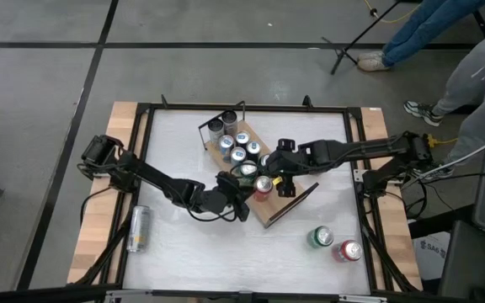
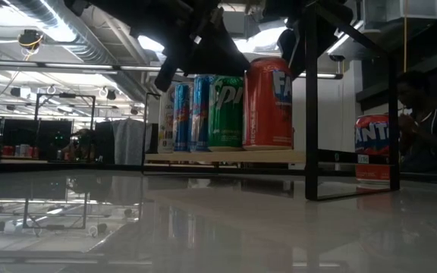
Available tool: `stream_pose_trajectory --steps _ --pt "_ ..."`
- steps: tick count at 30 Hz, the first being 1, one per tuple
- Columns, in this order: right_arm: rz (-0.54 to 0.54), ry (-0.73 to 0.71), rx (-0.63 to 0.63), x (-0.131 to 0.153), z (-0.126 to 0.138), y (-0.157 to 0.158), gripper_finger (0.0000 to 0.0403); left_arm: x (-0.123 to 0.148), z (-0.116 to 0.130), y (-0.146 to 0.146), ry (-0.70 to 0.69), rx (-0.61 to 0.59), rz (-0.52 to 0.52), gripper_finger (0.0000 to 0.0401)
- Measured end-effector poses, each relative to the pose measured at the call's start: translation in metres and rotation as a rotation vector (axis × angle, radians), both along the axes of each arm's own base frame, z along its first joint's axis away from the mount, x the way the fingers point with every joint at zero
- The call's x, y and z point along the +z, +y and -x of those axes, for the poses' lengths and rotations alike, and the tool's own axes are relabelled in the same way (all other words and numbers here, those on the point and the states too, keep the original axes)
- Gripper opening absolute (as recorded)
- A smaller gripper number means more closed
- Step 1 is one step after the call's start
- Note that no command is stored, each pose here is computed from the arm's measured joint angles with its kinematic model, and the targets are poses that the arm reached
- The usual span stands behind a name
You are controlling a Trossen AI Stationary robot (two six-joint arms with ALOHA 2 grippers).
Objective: Place canned beverage on shelf
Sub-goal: Put the middle red soda can on the shelf
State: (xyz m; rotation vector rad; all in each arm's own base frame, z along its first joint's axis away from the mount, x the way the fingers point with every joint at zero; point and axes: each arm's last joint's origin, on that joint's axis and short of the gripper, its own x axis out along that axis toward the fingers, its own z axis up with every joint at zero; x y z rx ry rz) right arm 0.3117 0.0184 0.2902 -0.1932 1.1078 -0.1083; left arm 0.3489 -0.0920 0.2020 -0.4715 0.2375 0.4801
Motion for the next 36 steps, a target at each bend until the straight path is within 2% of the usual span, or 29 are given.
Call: stream_pose_trajectory --steps 4,12,23,36 --pt "0.028 0.005 -0.013 0.002 0.001 -0.001 0.0353 0.0 0.002 -0.007 0.0 -0.02 0.0 0.0049" --pt "0.1 -0.001 -0.051 0.023 0.004 -0.003 0.0353 0.0 0.004 -0.015 -0.002 -0.043 0.002 0.0049" --pt "0.046 0.031 -0.18 0.01 0.009 -0.004 0.0353 0.0 0.004 -0.016 -0.002 -0.06 0.015 0.0049" --pt "0.016 -0.028 -0.18 0.006 0.003 -0.003 0.0353 0.002 0.001 -0.008 -0.029 -0.033 0.024 0.0049"
